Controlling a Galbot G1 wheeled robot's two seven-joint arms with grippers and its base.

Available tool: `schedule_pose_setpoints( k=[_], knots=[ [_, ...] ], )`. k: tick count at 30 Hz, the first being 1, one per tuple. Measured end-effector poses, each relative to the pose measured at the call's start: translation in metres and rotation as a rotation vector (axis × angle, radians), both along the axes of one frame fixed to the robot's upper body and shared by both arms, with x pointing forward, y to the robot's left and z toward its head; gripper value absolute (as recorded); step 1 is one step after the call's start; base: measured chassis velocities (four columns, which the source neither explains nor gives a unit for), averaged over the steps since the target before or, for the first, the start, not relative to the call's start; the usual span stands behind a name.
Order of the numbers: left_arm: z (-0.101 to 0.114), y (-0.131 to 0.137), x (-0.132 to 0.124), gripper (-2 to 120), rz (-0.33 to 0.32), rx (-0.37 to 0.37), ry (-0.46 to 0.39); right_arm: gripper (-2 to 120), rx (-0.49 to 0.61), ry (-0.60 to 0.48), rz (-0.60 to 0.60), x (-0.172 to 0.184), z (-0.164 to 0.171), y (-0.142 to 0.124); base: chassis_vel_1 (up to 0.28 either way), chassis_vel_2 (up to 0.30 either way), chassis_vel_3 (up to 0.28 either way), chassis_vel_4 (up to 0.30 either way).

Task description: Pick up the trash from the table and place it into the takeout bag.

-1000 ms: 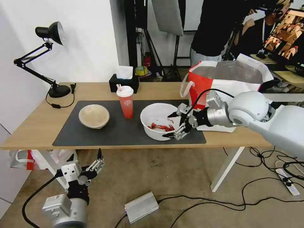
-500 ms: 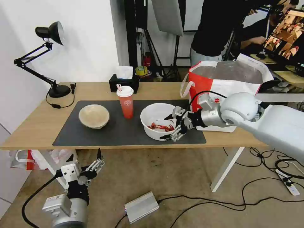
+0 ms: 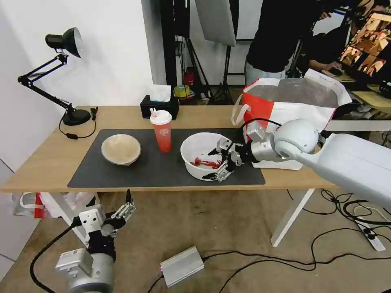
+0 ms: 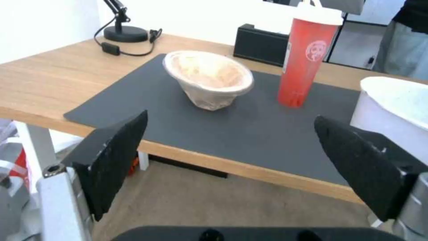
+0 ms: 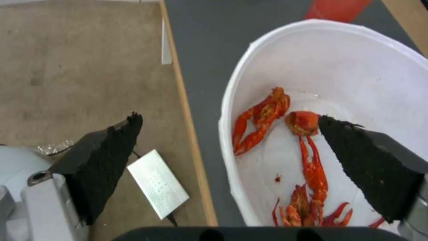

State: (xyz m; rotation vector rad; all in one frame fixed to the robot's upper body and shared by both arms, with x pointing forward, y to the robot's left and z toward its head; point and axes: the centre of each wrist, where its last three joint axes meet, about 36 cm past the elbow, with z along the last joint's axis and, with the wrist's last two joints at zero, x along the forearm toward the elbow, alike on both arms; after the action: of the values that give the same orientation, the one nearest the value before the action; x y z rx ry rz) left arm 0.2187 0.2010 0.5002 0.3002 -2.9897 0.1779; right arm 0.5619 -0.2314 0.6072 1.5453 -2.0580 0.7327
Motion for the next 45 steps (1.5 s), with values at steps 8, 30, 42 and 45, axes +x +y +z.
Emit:
schedule_pose_setpoints(
  k=[8, 30, 42, 45],
  knots=[
    [-0.002, 0.001, 0.000, 100, -0.004, 0.009, 0.007, 100, -0.001, 0.018, -0.008, 0.011, -0.007, 0.000, 0.000, 0.000, 0.000, 0.000],
    [-0.004, 0.000, 0.001, 100, -0.002, 0.006, 0.011, 100, -0.017, 0.076, -0.019, 0.030, 0.000, 0.001, 0.000, 0.000, 0.000, 0.000],
    [-0.004, -0.003, 0.002, 100, -0.007, -0.003, 0.006, 100, -0.027, 0.092, -0.010, 0.032, -0.009, 0.009, 0.000, 0.000, 0.000, 0.000],
    [-0.004, -0.003, 0.002, 100, -0.006, -0.003, 0.006, 100, -0.028, 0.099, -0.009, 0.031, -0.013, 0.010, 0.000, 0.000, 0.000, 0.000]
  ],
)
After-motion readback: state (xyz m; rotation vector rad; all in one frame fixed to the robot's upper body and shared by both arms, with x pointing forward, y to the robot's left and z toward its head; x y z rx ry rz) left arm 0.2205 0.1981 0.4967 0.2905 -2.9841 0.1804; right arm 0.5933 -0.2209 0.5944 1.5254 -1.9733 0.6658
